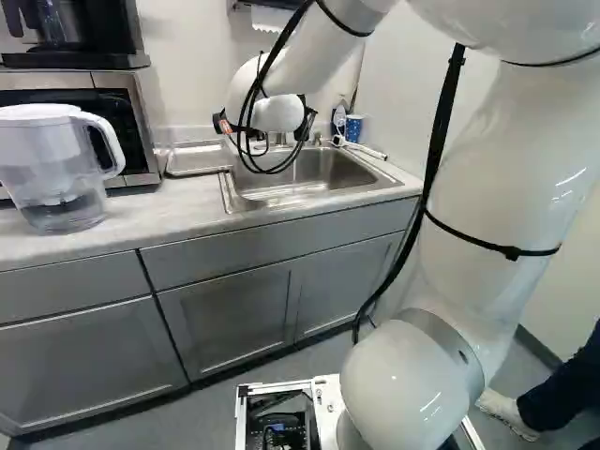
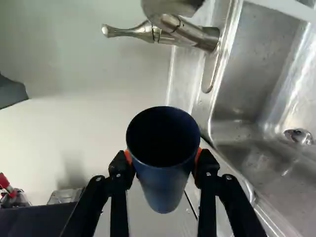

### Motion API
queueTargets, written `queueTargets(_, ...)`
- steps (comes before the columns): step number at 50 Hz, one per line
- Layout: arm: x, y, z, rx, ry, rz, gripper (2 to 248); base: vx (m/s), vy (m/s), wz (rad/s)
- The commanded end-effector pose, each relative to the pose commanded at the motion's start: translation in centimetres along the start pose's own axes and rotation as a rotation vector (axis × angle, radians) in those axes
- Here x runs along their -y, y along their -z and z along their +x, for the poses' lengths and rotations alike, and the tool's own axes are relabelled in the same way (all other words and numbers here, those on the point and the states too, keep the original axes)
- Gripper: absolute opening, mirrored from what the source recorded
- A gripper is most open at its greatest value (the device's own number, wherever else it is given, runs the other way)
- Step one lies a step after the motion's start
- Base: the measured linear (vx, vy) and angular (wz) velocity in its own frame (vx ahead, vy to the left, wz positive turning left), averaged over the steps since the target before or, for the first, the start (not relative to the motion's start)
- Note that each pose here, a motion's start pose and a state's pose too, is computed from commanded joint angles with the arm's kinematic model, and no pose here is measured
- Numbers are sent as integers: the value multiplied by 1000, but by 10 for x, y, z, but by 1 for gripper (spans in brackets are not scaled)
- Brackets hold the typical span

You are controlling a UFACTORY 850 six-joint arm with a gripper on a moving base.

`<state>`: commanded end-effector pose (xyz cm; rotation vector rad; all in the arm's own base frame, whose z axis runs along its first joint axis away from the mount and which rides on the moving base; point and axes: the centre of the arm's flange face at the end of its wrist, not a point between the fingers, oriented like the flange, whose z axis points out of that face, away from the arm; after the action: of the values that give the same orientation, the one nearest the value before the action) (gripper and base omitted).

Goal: Rinse the cup and place it in the tray

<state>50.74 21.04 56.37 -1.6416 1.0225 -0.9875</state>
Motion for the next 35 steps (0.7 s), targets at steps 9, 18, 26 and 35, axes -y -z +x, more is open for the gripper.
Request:
queueTargets(9,0,0,0,0,95,0,126,0,0,0)
queueTargets(18,0,0,0,0,189,0,126,0,0,0)
queueTargets(26,0,0,0,0,273,0,126,0,0,0)
queueTargets(35,0,0,0,0,368,0,126,0,0,0)
